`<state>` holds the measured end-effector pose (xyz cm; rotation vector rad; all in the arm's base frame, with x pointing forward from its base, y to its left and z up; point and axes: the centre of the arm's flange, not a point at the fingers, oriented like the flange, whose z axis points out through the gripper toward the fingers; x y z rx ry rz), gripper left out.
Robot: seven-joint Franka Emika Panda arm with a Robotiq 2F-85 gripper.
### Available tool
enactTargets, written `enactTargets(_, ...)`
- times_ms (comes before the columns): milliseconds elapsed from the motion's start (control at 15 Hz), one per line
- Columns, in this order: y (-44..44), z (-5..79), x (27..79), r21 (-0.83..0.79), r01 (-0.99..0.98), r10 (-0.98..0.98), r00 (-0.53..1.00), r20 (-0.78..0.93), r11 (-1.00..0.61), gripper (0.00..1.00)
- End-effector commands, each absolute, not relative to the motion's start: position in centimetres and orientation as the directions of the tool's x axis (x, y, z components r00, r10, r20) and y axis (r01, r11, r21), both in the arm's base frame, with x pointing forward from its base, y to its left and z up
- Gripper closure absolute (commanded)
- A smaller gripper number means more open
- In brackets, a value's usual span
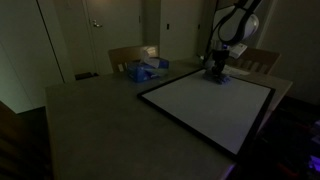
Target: Use the grey towel to wipe the board
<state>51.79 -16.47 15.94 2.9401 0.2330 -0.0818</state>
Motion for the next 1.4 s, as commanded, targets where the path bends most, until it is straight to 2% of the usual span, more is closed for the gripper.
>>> enactTargets(0, -13.7, 15.5, 51.8, 0.196, 0.219, 0.205, 0.975, -0.087, -0.956, 0.98)
enactTargets(733, -7.3, 16.0, 50.6, 0.052, 0.285, 0.271, 0.946, -0.178, -0.957, 0.98)
enactTargets(1000, -7.5, 16.0, 51.5, 0.078, 0.279, 0.265, 0.952, -0.154, -0.957, 0.98)
enactTargets(1067, -7.5, 16.0, 51.5, 0.079, 0.279, 0.265, 0.952, -0.154, -0.957, 0.90)
enactTargets(1267, -7.5, 16.1, 51.6, 0.079, 0.278, 0.264, 0.952, -0.153, -0.957, 0.90)
enactTargets(1333, -7.4, 15.8, 51.9, 0.074, 0.277, 0.263, 0.952, -0.155, -0.958, 0.98)
